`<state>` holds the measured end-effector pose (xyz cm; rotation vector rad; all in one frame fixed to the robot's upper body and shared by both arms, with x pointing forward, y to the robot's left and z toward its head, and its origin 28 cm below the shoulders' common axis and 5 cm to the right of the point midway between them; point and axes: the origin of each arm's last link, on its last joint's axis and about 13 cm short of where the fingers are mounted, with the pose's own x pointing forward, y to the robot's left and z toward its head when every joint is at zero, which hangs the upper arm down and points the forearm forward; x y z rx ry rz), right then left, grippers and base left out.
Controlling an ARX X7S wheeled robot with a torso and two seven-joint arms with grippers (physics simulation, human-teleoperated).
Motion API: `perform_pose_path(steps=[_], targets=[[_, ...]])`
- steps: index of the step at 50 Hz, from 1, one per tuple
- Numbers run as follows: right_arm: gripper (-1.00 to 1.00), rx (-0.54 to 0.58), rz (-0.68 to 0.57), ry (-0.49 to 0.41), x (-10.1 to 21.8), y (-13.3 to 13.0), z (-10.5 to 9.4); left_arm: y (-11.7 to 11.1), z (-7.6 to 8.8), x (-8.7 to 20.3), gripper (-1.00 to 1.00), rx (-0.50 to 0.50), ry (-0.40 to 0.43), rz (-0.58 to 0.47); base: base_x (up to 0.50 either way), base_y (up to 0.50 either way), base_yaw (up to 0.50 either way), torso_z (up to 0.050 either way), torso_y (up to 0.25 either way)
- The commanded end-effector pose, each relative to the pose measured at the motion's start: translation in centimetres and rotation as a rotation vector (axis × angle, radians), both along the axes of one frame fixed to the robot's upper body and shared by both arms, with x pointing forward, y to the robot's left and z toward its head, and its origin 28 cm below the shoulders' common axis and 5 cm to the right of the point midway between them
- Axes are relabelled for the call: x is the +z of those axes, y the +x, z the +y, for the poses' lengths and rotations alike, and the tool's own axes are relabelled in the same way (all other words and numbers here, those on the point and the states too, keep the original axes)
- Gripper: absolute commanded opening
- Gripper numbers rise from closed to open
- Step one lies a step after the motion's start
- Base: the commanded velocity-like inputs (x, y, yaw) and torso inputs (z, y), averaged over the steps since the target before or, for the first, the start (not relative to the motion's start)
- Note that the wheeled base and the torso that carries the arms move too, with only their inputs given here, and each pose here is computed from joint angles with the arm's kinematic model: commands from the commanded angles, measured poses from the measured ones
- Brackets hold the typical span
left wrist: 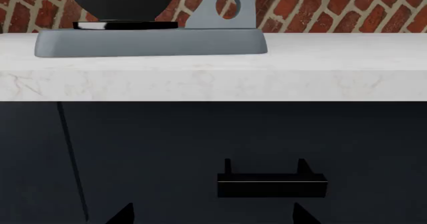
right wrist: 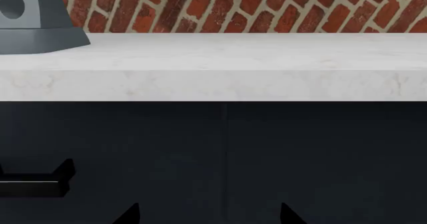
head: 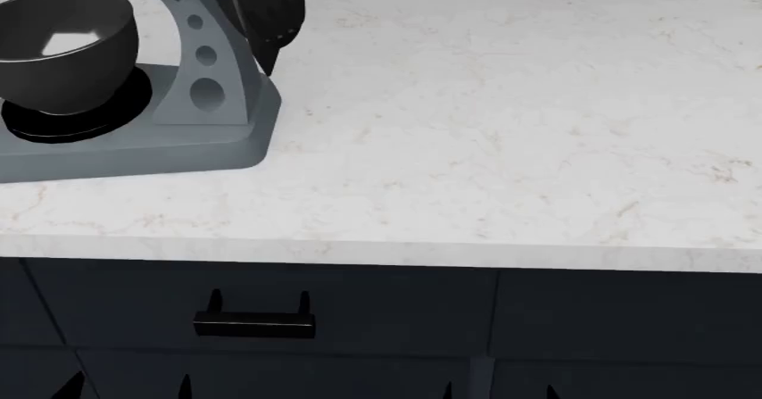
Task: Close the stand mixer head.
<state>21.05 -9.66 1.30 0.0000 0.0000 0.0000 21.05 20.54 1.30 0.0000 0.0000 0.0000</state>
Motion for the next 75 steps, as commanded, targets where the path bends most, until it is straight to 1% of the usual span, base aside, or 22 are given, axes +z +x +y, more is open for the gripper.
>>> perform_pose_path(steps=[1, 8, 13, 15, 18, 20, 23, 35, 49, 55, 64, 65, 69, 71, 72, 74, 75], targets=[[1.00, 0.000, 0.000, 0.000, 0.0, 0.0, 0.0, 0.0, 0.0, 0.0, 1.00, 0.000, 0.000, 0.000, 0.00, 0.00, 0.00, 0.000, 0.000], [1.00, -0.006, -0.009, 0.005, 0.0, 0.1, 0.0, -0.1, 0.1, -0.1, 1.00, -0.002, -0.001, 0.000, 0.00, 0.00, 0.00, 0.000, 0.000], [1.00, -0.003, -0.014, 0.010, -0.2, 0.2, 0.0, -0.3, -0.1, 0.4, 1.00, 0.001, 0.005, -0.001, 0.00, 0.00, 0.00, 0.000, 0.000], [1.00, -0.003, -0.016, 0.009, 0.0, 0.2, 0.0, -0.2, 0.1, -0.2, 1.00, -0.002, 0.002, 0.013, 0.00, 0.00, 0.00, 0.000, 0.000], [1.00, 0.000, -0.020, 0.005, 0.1, 0.1, 0.1, 0.1, 0.4, -0.7, 1.00, -0.005, 0.006, 0.003, 0.00, 0.00, 0.00, 0.000, 0.000], [1.00, 0.005, -0.024, 0.005, 0.2, 0.1, 0.1, 0.3, 0.6, -0.9, 1.00, -0.003, -0.011, -0.013, 0.00, 0.00, 0.00, 0.000, 0.000], [1.00, 0.011, -0.028, -0.001, 0.2, 0.0, 0.2, 0.2, 0.6, -1.0, 1.00, -0.009, -0.004, -0.041, 0.00, 0.00, 0.00, 0.041, 0.000], [1.00, 0.016, -0.037, -0.012, 0.3, -0.1, 0.3, 0.4, 0.7, -1.7, 1.00, -0.010, 0.012, -0.040, 0.00, 0.00, 0.00, 0.050, 0.000], [1.00, 0.010, -0.035, -0.011, 0.4, -0.1, 0.2, -0.2, 0.1, 0.0, 1.00, -0.020, 0.018, -0.035, 0.00, 0.00, 0.00, 0.050, 0.000], [1.00, 0.009, -0.034, -0.013, 0.4, -0.2, 0.2, -0.1, 0.2, -0.2, 1.00, -0.020, 0.018, -0.032, 0.00, 0.00, 0.00, 0.050, 0.000], [1.00, 0.008, -0.031, -0.013, 0.5, -0.2, 0.2, -0.2, 0.1, 0.3, 1.00, -0.017, 0.017, -0.036, 0.00, 0.00, 0.00, 0.050, 0.000], [1.00, 0.008, -0.032, -0.014, 0.6, -0.2, 0.2, -0.1, 0.1, 0.3, 1.00, -0.005, 0.003, -0.039, 0.00, 0.00, 0.00, 0.044, 0.000], [1.00, 0.004, -0.032, -0.009, 0.6, -0.2, 0.2, 0.0, 0.1, 0.1, 1.00, -0.007, 0.000, -0.045, 0.00, 0.00, 0.00, 0.000, 0.000], [1.00, 0.002, -0.043, 0.001, 1.1, -0.1, 0.2, -0.2, 0.1, 0.6, 1.00, -0.014, 0.007, -0.041, 0.00, 0.00, 0.00, 0.000, 0.000], [1.00, -0.011, -0.064, -0.009, 2.0, -0.1, 0.1, -0.3, 0.2, 1.3, 1.00, 0.005, -0.042, -0.058, 0.00, 0.00, 0.00, 0.000, 0.000], [1.00, -0.037, -0.097, 0.008, 3.5, 0.2, -0.1, -0.5, 0.6, 2.7, 1.00, 0.045, -0.055, -0.071, 0.00, 0.00, 0.00, 0.000, 0.000], [1.00, -0.038, -0.110, -0.010, 4.5, 0.3, -0.3, -0.6, 0.7, 3.4, 1.00, 0.035, -0.056, -0.069, 0.00, 0.00, 0.00, 0.000, 0.000]])
